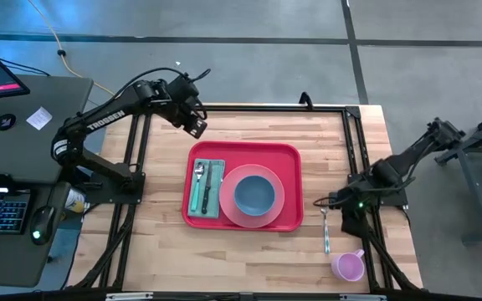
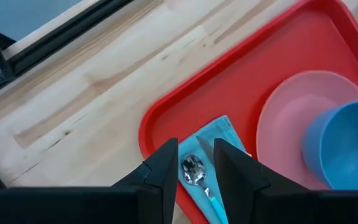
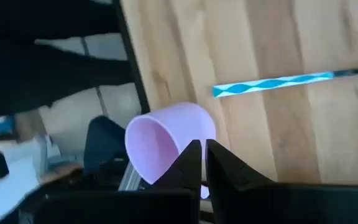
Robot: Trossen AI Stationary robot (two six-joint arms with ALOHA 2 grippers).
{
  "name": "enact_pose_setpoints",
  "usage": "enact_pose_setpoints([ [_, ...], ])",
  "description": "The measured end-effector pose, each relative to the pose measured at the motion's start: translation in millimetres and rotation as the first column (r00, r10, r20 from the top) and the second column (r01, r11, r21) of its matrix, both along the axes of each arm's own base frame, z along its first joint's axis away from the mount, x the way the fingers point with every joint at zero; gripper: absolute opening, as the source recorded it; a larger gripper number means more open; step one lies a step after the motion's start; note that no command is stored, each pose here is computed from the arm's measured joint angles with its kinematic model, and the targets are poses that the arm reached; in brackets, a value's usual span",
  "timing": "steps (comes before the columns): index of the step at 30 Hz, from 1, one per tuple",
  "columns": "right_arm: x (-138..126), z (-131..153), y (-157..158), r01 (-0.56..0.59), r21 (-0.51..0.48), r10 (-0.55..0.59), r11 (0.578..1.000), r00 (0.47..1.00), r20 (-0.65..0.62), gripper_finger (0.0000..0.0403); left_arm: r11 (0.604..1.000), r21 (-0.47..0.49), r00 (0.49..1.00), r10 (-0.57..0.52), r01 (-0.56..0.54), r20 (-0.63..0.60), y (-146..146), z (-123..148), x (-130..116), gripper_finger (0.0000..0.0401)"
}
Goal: Set up tray
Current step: Put the pink mug on the red tray to the top right of the pink plate
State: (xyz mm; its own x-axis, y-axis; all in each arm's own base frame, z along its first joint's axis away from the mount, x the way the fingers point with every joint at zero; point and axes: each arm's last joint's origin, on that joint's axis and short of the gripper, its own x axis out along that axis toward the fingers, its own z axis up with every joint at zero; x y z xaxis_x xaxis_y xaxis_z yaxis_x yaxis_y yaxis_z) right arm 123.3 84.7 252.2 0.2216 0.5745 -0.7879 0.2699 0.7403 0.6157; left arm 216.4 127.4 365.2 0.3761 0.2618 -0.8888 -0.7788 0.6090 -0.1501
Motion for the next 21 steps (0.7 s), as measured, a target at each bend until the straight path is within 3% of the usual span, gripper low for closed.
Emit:
enact_pose_setpoints([
  [5, 4.3, 1.3, 11.1, -0.059, 0.033, 0.057, 0.998, 0.997, 0.055, 0.0017, 1.000, -0.002, 1.000, 0.001, -0.001, 0.002, -0.2, 0.0, 0.1, 0.0136],
  [10, 12.6, 5.4, 16.1, 0.020, 0.009, -0.021, 1.000, 0.984, 0.176, 0.0037, 1.000, -0.030, 1.000, 0.004, -0.004, 0.018, -0.9, 0.0, 0.5, 0.0136],
  [13, 14.3, 6.1, 15.5, 0.094, 0.009, -0.094, 0.996, 0.980, 0.175, 0.0046, 0.999, -0.033, 1.000, 0.000, 0.001, 0.018, -2.5, -0.1, 1.3, 0.0136],
  [21, 7.4, -1.5, 42.2, -0.012, -0.015, 0.013, 1.000, 0.994, 0.109, 0.0043, 0.999, -0.022, 0.998, -0.041, 0.042, 0.043, -15.4, 1.1, 10.9, 0.0136],
])
